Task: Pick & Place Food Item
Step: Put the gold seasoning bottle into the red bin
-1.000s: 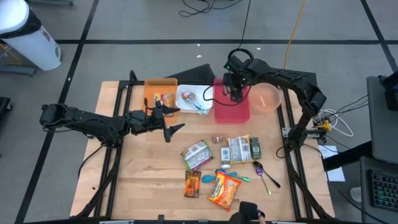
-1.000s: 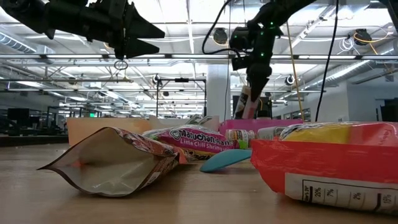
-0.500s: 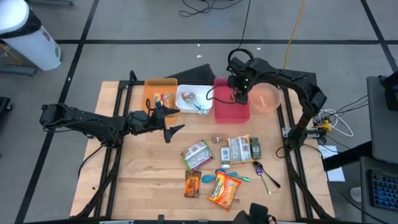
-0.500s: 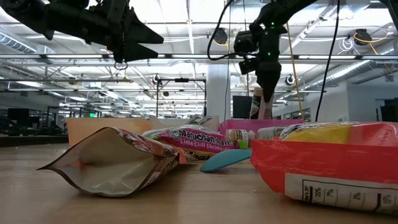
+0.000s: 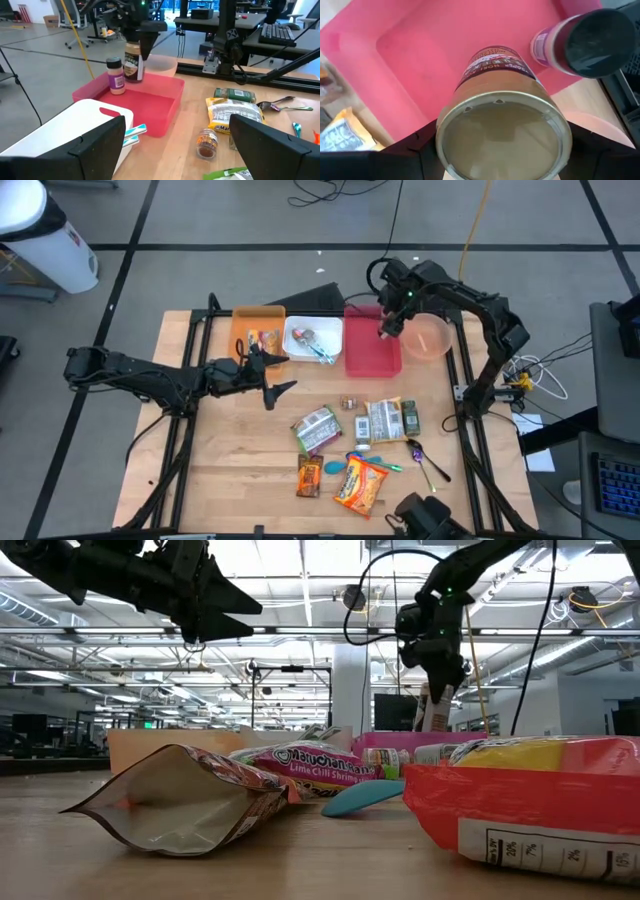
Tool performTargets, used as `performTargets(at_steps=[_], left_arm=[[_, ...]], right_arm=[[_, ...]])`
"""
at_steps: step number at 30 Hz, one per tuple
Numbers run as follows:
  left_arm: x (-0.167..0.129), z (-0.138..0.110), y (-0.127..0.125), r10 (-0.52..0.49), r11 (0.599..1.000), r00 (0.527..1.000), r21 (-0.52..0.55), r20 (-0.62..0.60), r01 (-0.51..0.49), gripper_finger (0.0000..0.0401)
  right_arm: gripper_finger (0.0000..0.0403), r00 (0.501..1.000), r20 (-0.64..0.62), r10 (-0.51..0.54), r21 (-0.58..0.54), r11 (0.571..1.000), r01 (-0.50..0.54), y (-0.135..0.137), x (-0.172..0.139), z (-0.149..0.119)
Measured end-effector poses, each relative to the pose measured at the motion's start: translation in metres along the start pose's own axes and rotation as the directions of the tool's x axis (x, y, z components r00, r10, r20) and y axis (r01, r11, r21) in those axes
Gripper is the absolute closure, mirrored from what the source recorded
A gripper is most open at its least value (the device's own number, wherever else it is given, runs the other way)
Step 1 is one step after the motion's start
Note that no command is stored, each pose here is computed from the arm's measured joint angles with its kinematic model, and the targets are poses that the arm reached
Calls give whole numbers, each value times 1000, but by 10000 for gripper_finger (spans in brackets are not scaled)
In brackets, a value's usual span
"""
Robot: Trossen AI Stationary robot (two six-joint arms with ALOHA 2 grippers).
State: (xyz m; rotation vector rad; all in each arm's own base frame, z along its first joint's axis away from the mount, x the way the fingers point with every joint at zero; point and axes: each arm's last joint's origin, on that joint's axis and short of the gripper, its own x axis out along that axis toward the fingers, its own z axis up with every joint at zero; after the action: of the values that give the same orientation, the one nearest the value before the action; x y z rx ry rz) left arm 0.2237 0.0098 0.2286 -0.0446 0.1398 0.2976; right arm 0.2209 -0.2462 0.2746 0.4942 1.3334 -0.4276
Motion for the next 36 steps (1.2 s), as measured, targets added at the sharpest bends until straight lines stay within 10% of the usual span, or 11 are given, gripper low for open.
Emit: performTargets(at_steps=[36], left_arm=[[0, 1, 0, 1, 1000, 1000, 3, 7, -1, 36]], right_arm=[[134, 990, -85, -108, -92, 991, 101, 16, 38, 16]])
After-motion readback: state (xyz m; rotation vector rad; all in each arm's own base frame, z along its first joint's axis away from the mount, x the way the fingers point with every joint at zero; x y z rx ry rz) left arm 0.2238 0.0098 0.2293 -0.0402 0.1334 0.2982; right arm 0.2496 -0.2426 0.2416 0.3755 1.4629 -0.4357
